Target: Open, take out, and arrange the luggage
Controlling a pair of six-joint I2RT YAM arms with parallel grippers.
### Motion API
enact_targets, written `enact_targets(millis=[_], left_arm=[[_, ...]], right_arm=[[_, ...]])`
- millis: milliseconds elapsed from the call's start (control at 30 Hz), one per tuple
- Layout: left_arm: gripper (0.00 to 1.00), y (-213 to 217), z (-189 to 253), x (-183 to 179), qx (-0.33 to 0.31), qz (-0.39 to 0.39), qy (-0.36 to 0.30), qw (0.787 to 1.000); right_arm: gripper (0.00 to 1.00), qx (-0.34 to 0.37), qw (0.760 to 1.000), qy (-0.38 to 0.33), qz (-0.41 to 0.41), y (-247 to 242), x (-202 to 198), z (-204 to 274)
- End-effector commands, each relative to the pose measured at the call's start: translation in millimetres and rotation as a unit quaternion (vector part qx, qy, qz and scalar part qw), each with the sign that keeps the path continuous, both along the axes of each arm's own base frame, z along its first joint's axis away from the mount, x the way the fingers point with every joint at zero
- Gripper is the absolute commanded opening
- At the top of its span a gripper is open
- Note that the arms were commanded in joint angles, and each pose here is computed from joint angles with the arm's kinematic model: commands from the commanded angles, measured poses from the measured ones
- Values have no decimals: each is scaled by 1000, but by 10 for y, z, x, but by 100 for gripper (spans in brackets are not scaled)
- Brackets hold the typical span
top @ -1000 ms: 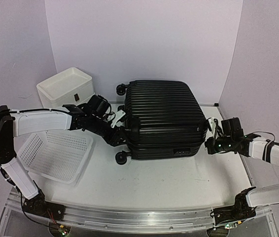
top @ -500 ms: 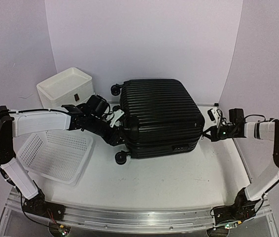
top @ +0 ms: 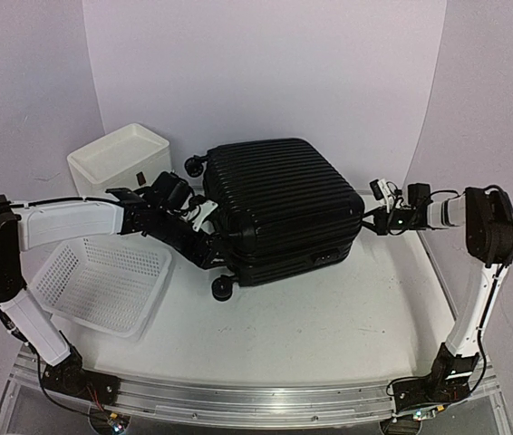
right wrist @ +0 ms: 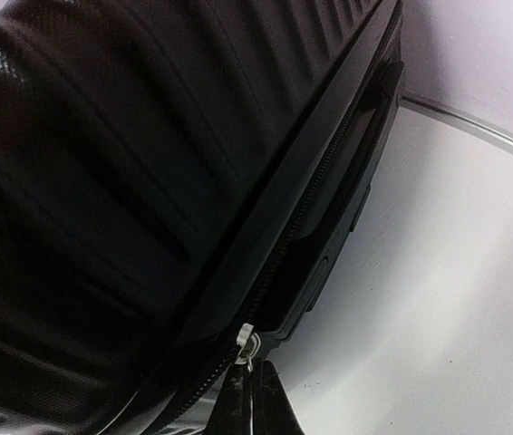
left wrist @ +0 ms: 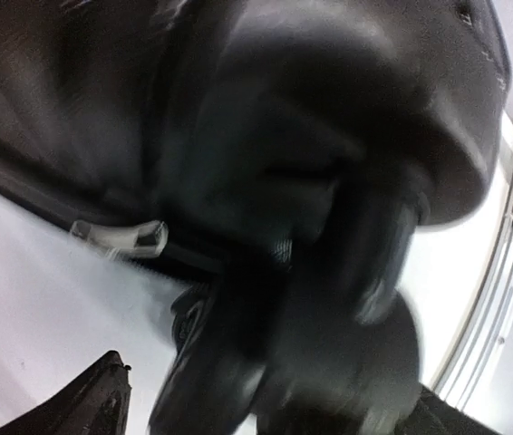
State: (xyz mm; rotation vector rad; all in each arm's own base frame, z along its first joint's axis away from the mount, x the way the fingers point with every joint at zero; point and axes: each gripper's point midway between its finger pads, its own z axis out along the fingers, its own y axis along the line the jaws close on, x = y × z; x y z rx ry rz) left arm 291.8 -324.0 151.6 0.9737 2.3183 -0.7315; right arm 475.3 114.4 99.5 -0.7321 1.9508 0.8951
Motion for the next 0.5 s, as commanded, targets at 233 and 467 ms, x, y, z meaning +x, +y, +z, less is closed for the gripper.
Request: enact_targets(millis=[233, 467], left_arm=[[96, 389, 1169, 810, -86, 213, 24, 973], [96, -70, 910, 1606, -113, 241, 81, 961]], right_arm=[[0, 2, 996, -76, -43, -252, -58, 191], [0, 10, 995, -85, -57, -165, -396, 246]])
